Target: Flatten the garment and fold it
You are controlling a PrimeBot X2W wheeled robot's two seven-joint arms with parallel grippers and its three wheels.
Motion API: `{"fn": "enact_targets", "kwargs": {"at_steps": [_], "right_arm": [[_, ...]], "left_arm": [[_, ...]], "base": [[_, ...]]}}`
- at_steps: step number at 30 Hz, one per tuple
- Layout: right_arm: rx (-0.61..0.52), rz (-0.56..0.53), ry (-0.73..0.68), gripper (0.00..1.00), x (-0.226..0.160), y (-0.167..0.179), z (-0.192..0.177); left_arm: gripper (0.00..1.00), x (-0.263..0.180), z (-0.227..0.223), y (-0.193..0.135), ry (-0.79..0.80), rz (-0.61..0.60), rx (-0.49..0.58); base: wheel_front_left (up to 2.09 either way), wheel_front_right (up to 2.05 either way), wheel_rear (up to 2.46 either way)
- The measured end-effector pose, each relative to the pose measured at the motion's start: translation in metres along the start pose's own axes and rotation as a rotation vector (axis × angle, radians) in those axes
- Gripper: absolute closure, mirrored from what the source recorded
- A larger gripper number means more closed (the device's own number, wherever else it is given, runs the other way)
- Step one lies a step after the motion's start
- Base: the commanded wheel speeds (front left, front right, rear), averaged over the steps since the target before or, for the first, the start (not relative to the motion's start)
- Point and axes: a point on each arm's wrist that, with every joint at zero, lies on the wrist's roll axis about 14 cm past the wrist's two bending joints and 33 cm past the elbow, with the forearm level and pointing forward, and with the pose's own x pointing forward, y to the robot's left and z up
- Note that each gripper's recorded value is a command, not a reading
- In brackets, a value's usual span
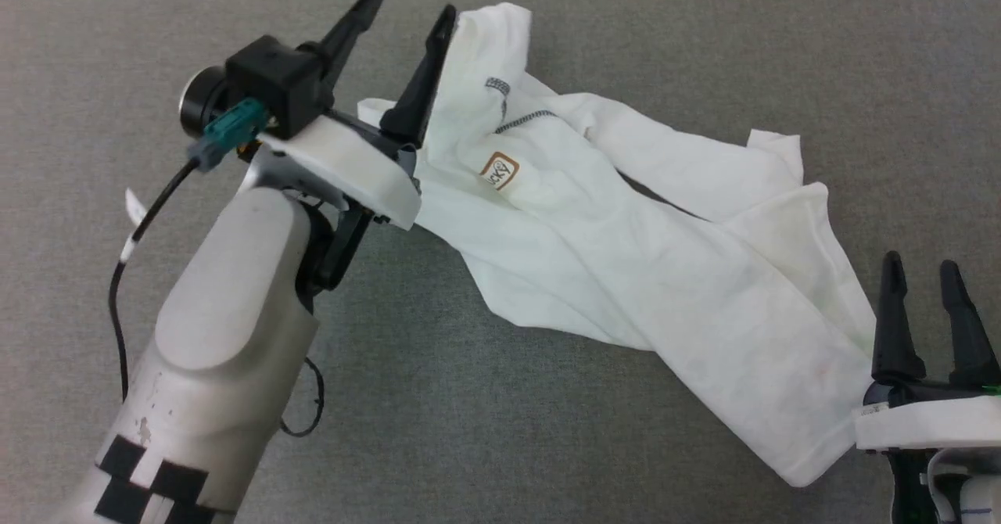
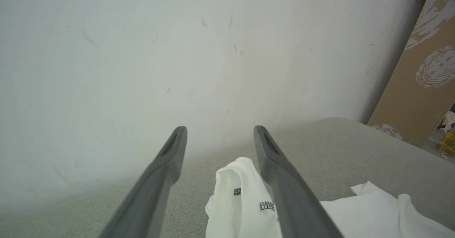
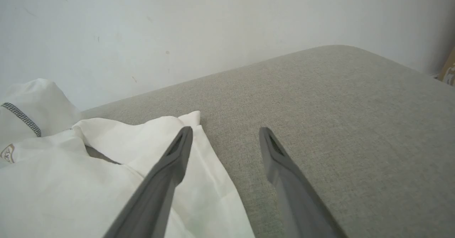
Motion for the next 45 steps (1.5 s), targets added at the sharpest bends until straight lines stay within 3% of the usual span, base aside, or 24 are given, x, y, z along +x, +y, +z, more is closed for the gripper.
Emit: {"fn": "enact_targets", "kwargs": {"at_steps": [5, 11, 15, 20, 27, 34, 45], "right_arm": [[0.010, 0.024, -0.018, 0.00, -0.001, 0.008, 0.007], [0.019, 0.052, -0.026, 0.00, -0.007, 0.018, 0.011], [0.022, 0.068, -0.018, 0.00, -0.011, 0.023, 0.009], [-0.006, 0.114, 0.013, 0.00, -0.009, 0.037, 0.005], [-0.117, 0.257, 0.040, 0.00, 0.027, 0.091, 0.025], [-0.230, 0.354, 0.197, 0.00, 0.073, 0.142, 0.018], [-0.501, 0.419, 0.609, 0.00, 0.101, 0.139, -0.065]], "left_arm": [[0.00, -0.035, 0.030, 0.009, -0.139, 0.091, -0.012], [0.00, -0.107, 0.047, 0.028, -0.223, 0.288, -0.076], [0.00, -0.159, 0.019, 0.033, -0.156, 0.425, -0.146], [0.00, -0.199, 0.002, 0.038, -0.100, 0.530, -0.156], [0.00, -0.213, 0.009, 0.046, -0.117, 0.564, -0.121], [0.00, -0.202, 0.003, 0.049, -0.102, 0.542, -0.097], [0.00, -0.196, -0.014, 0.059, -0.066, 0.558, -0.123]], "base": [[0.00, 0.00, 0.00], [0.00, 0.00, 0.00], [0.00, 0.00, 0.00], [0.00, 0.00, 0.00], [0.00, 0.00, 0.00], [0.00, 0.00, 0.00], [0.00, 0.00, 0.00]]}}
